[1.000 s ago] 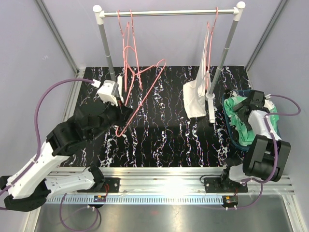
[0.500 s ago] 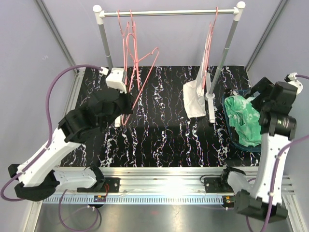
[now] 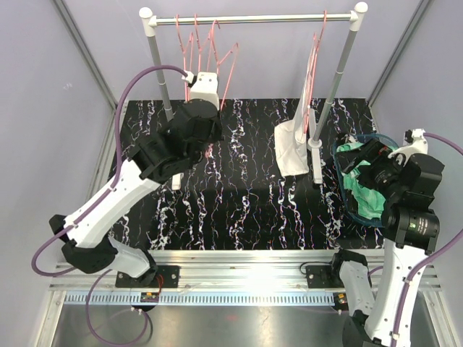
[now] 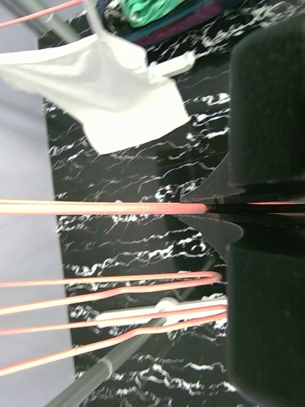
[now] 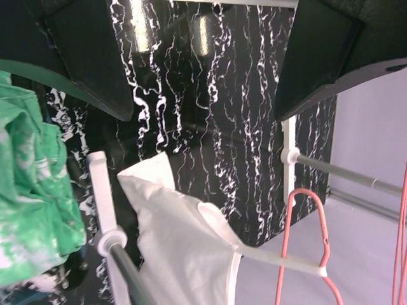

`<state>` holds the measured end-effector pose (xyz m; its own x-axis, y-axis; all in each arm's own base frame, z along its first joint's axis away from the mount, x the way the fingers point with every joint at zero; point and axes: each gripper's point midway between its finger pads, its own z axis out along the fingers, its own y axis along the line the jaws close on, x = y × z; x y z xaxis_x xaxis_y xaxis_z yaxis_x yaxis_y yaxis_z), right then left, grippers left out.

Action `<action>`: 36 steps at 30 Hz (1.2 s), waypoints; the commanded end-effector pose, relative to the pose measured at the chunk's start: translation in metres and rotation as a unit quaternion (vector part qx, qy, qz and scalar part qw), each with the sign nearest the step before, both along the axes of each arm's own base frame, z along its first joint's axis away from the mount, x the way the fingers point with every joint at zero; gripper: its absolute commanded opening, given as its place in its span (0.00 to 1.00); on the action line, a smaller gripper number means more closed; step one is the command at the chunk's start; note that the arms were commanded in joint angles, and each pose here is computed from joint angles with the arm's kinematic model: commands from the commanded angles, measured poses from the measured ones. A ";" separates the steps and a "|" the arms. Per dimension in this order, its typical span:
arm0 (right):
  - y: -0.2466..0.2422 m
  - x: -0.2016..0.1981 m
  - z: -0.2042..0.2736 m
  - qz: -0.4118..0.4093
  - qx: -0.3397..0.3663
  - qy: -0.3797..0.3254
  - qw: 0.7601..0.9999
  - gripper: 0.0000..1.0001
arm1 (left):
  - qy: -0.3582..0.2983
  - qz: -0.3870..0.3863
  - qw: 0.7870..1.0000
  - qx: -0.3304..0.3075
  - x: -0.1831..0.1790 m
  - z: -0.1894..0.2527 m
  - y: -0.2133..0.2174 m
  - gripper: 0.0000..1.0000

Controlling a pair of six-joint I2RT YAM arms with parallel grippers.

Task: Remove the trousers from the hanger

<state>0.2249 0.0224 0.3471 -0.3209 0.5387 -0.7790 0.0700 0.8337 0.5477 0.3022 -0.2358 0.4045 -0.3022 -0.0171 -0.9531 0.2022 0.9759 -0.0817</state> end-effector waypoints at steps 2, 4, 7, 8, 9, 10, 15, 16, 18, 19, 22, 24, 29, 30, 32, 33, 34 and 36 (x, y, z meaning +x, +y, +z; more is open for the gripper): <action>0.020 0.002 0.016 0.053 0.017 -0.025 0.998 0.99 | -0.069 0.066 0.995 -0.033 0.027 0.052 0.016 0.00; 0.026 0.000 0.022 0.066 0.022 -0.033 0.997 0.99 | -0.072 0.077 0.994 -0.029 0.042 0.052 0.014 0.00; 0.039 -0.005 0.028 0.095 0.037 -0.043 0.994 0.99 | -0.071 0.090 0.993 -0.028 0.062 0.052 0.016 0.00; 0.042 -0.007 0.029 0.105 0.039 -0.044 0.993 0.99 | -0.070 0.092 0.993 -0.026 0.070 0.050 0.018 0.00; 0.045 -0.010 0.029 0.110 0.040 -0.045 0.992 0.99 | -0.071 0.092 0.993 -0.029 0.073 0.052 0.018 0.00; 0.049 -0.012 0.030 0.122 0.038 -0.046 0.991 0.99 | -0.065 0.091 0.994 -0.022 0.081 0.044 0.014 0.00; 0.057 -0.025 0.034 0.151 0.003 -0.049 0.987 0.99 | -0.045 0.087 0.995 -0.016 0.097 0.027 0.012 0.00; 0.058 -0.026 0.036 0.152 -0.002 -0.050 0.987 0.99 | -0.037 0.087 0.995 -0.014 0.099 0.020 0.010 0.00; 0.057 -0.030 0.039 0.152 -0.015 -0.050 0.987 0.99 | -0.032 0.086 0.996 -0.015 0.098 0.016 0.009 0.00; 0.058 -0.031 0.040 0.154 -0.019 -0.050 0.987 0.99 | -0.027 0.082 0.996 -0.016 0.097 0.013 0.008 0.00; 0.060 -0.037 0.045 0.160 -0.025 -0.054 0.985 1.00 | -0.020 0.078 0.996 -0.023 0.093 0.010 0.008 0.01; 0.061 -0.042 0.046 0.163 -0.028 -0.055 0.985 1.00 | -0.020 0.074 0.997 -0.028 0.089 0.012 0.010 0.14; 0.050 -0.045 0.042 0.147 -0.080 -0.048 0.985 0.99 | -0.025 0.054 0.997 -0.048 0.071 0.030 0.016 0.61; 0.044 -0.046 0.046 0.134 -0.097 -0.050 0.985 0.99 | -0.030 0.051 0.997 -0.053 0.064 0.038 0.022 0.66; 0.029 -0.044 0.044 0.106 -0.142 -0.037 0.983 0.99 | -0.037 0.046 0.996 -0.059 0.054 0.046 0.028 0.78; 0.026 -0.046 0.053 0.099 -0.155 -0.047 0.982 0.99 | -0.035 0.048 0.997 -0.056 0.050 0.044 0.033 0.81; 0.021 -0.047 0.055 0.090 -0.171 -0.048 0.980 0.99 | -0.049 0.048 0.996 -0.065 0.039 0.056 0.044 0.83; 0.017 -0.051 0.065 0.084 -0.191 -0.060 0.976 1.00 | -0.050 0.053 0.996 -0.060 0.028 0.054 0.056 0.90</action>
